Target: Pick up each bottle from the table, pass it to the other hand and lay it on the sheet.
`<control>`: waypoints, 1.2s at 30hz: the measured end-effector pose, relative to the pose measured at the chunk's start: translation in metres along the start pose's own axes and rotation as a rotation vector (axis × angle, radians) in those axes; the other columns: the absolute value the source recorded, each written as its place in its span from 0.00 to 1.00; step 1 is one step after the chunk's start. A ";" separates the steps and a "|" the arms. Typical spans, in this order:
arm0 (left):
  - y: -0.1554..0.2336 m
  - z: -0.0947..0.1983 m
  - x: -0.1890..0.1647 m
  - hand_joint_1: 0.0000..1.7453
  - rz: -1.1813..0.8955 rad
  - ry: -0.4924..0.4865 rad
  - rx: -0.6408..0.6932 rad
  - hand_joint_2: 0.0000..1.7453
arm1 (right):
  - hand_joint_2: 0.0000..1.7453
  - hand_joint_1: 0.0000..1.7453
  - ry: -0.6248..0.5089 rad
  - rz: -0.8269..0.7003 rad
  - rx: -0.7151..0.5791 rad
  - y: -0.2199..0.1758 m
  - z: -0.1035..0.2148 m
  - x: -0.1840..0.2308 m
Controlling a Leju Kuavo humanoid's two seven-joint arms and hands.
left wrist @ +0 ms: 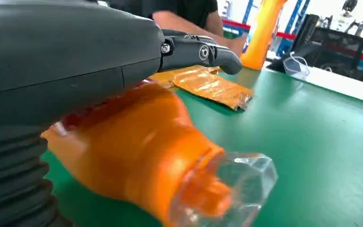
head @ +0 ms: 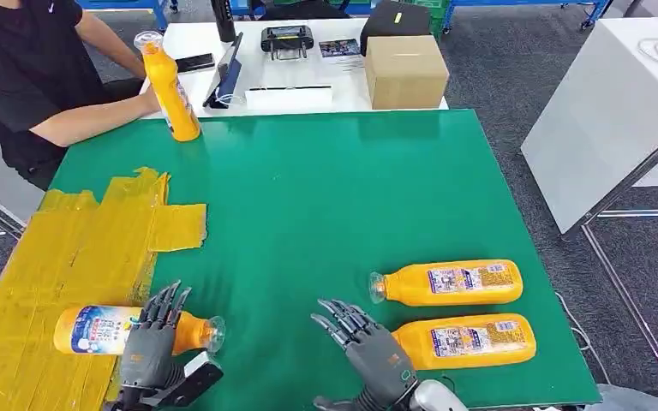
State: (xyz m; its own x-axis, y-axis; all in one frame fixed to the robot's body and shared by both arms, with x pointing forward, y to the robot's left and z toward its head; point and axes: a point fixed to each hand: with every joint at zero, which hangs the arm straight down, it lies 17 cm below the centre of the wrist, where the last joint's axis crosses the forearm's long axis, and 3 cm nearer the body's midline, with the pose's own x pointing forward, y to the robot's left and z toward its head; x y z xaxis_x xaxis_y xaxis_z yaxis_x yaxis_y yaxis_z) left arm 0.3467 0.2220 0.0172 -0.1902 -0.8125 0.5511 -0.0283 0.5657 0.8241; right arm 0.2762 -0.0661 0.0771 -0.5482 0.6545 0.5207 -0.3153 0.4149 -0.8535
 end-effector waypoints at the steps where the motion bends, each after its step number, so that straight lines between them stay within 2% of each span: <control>1: 0.000 0.000 0.000 0.00 0.011 -0.002 -0.001 0.00 | 1.00 0.00 0.001 0.006 0.004 0.000 0.002 -0.002; 11: 0.004 0.000 0.003 0.00 0.092 -0.019 0.005 0.00 | 1.00 0.00 0.008 0.037 0.009 -0.003 0.008 -0.007; 13: 0.037 0.006 0.013 0.00 0.418 -0.048 0.089 0.00 | 1.00 0.00 0.051 0.084 0.003 -0.008 0.026 -0.019; 16: 0.070 0.009 0.013 0.00 0.563 -0.063 0.176 0.00 | 1.00 0.00 0.078 0.104 0.000 -0.011 0.038 -0.025; 23: 0.103 0.011 0.010 0.00 0.558 -0.071 0.259 0.00 | 1.00 0.00 0.079 0.119 0.004 -0.014 0.047 -0.025; 32: 0.111 0.013 0.009 0.00 0.555 -0.067 0.287 0.00 | 1.00 0.00 0.077 0.124 0.006 -0.015 0.049 -0.026; 34: 0.116 0.014 0.009 0.00 0.622 -0.075 0.304 0.00 | 1.00 0.00 0.091 0.131 0.002 -0.015 0.050 -0.028; 36: 0.131 0.016 0.010 0.00 0.773 -0.099 0.354 0.00 | 1.00 0.00 0.117 0.151 -0.010 -0.018 0.053 -0.032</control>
State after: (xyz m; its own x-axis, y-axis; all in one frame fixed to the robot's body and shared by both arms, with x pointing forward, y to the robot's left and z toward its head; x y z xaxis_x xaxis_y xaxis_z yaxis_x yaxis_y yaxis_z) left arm 0.3250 0.2898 0.1283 -0.3669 -0.1736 0.9139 -0.1572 0.9799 0.1230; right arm 0.2577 -0.1281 0.0749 -0.4947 0.7786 0.3861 -0.2283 0.3122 -0.9222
